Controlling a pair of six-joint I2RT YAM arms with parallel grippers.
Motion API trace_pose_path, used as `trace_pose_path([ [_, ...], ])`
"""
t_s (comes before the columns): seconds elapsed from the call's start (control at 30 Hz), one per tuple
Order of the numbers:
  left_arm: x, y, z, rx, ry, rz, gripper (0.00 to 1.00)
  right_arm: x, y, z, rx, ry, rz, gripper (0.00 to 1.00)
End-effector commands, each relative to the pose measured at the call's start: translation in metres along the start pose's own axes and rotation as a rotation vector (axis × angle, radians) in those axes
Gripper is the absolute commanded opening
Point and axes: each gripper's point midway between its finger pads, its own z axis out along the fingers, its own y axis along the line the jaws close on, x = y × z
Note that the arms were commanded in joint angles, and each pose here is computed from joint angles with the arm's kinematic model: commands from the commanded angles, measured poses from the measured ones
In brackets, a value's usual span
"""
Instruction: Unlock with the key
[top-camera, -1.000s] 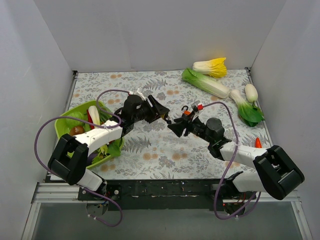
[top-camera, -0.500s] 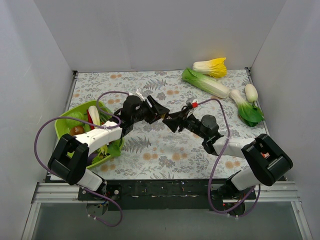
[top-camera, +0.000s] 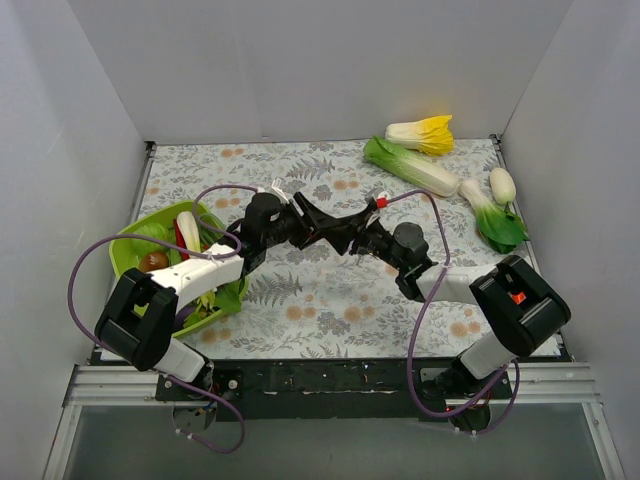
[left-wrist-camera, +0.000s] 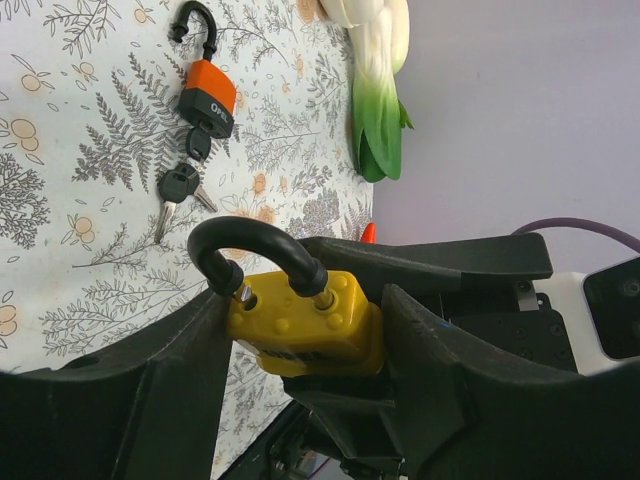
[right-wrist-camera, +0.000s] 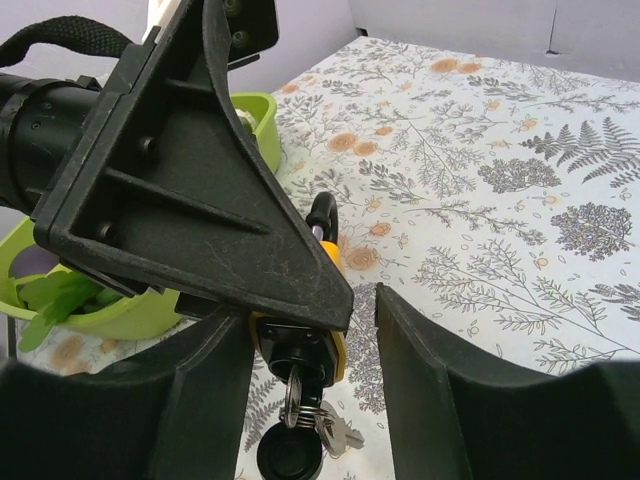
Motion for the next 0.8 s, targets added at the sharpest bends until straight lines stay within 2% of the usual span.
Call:
trace_pose_path([
  [0.0,-0.006,-0.041,-0.017,0.127,-0.026,0.03,0.0,-0.024,0.005,0.01,-0.019,-0.082,-0.032,0.55],
  [0.07,-0.006,-0.043,-0.016,0.13,-0.022,0.03,0.0,-0.027,0.006,0.009,-0.025,-0.101,-0.029,0.53],
  [0.17,-0.005,-0.043,-0.016,0.139,-0.022,0.023,0.0,-0.026,0.009,0.013,-0.04,-0.091,-0.008,0.31],
  [0.2,-0.005,-0.045,-0.017,0.147,-0.022,0.026,0.0,-0.026,0.009,0.016,-0.048,-0.09,-0.006,0.19],
  [0.27,-0.004,-0.046,-0.018,0.163,-0.019,0.035,0.0,-0.025,0.011,0.016,-0.055,-0.088,0.016,0.08],
  [0.3,-0.004,-0.048,-0.019,0.171,-0.021,0.041,0.12,-0.025,0.011,0.015,-0.054,-0.092,0.02,0.01],
  [0.33,-0.005,-0.051,-0.021,0.19,-0.029,0.049,0.18,-0.024,0.01,0.014,-0.049,-0.091,0.03,0.01],
  [0.4,-0.006,-0.055,-0.027,0.208,-0.044,0.072,0.23,-0.029,0.011,0.011,-0.046,-0.103,0.03,0.01],
  [0.47,-0.009,-0.059,-0.031,0.216,-0.064,0.092,0.37,-0.027,0.012,0.006,-0.036,-0.102,0.045,0.01],
  [0.5,-0.01,-0.059,-0.032,0.217,-0.07,0.109,0.46,-0.033,0.014,0.004,-0.037,-0.116,0.049,0.01],
  [0.53,-0.01,-0.06,-0.033,0.22,-0.071,0.118,0.7,-0.03,0.013,0.0,-0.029,-0.112,0.057,0.01],
  [0.63,-0.013,-0.063,-0.038,0.222,-0.09,0.159,0.98,-0.039,0.016,-0.007,-0.024,-0.137,0.089,0.01],
  [0.77,-0.021,-0.061,-0.052,0.201,-0.144,0.215,0.98,-0.051,0.016,-0.023,-0.02,-0.167,0.131,0.01],
])
